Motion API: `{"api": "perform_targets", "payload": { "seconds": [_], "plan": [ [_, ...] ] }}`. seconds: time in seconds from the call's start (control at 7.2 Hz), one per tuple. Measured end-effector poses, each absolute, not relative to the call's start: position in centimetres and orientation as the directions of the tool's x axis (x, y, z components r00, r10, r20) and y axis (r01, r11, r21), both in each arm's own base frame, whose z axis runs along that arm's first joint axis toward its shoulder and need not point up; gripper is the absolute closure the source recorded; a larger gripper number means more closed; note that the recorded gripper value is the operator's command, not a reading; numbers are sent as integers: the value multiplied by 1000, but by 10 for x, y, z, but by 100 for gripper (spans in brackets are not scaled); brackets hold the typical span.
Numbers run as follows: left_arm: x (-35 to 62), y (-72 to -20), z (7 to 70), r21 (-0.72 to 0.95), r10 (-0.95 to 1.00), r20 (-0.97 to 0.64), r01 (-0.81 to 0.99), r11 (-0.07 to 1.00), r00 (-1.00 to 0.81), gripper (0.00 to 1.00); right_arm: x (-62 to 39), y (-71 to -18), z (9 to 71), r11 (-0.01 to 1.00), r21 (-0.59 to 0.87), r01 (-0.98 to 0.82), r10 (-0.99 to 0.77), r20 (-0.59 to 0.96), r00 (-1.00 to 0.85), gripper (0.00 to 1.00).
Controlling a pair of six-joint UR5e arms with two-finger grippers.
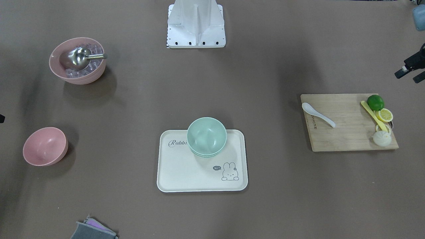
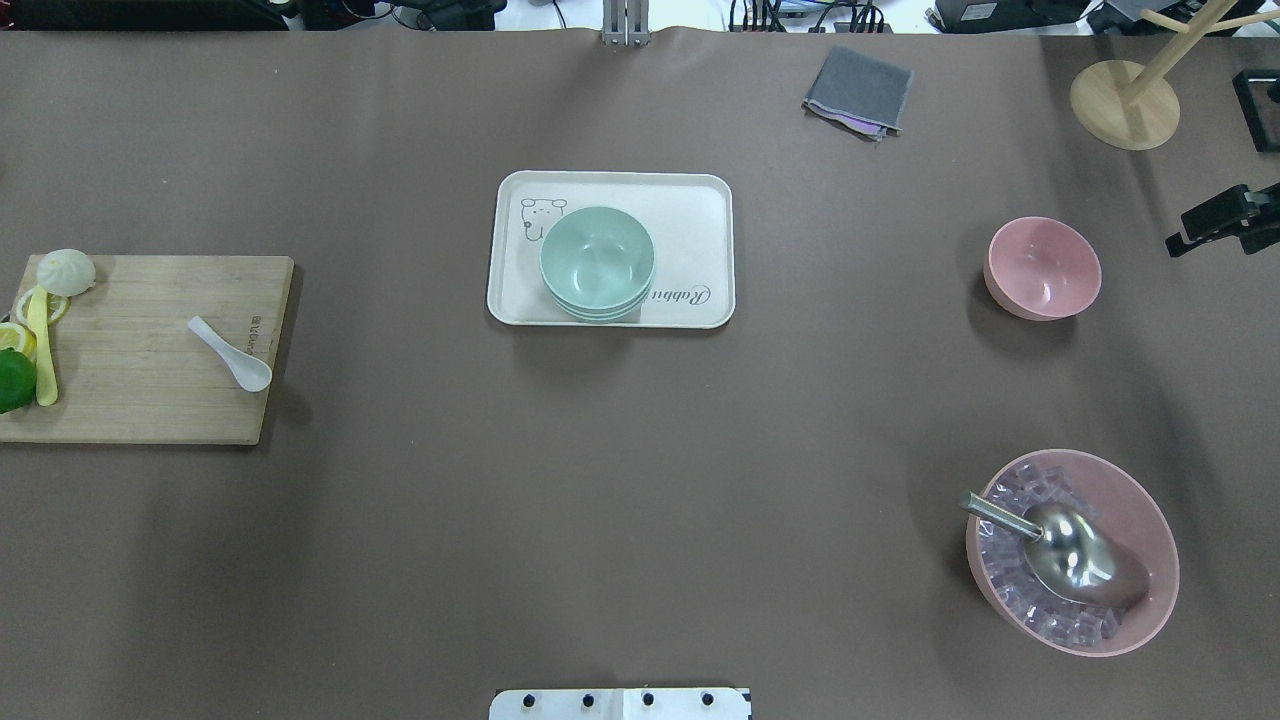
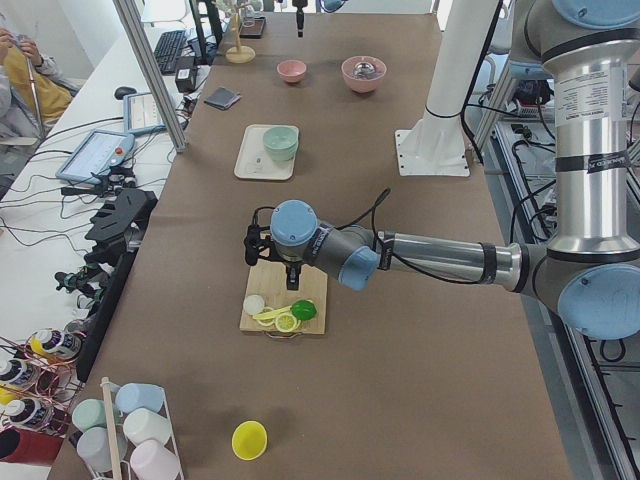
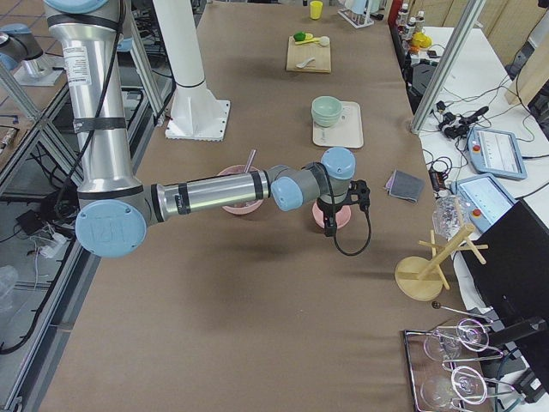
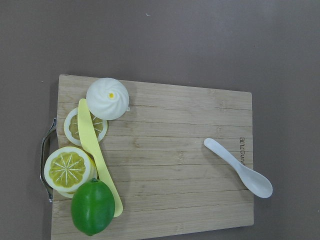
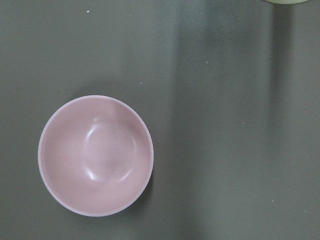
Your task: Stack pink bowl on green and place spoon
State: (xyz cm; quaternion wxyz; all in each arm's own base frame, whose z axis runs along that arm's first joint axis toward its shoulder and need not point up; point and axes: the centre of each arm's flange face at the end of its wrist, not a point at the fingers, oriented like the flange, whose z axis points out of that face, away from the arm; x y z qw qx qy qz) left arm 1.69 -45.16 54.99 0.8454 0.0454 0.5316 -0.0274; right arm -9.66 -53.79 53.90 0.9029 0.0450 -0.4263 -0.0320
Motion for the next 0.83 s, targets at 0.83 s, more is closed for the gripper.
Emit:
{"api": "perform_targets", "payload": {
  "seconds": [0.83],
  "plan": [
    [44, -477, 539, 73, 30, -880, 73, 995, 473, 2, -101, -537, 542, 994, 103, 27, -96, 765, 637, 0]
  ]
}}
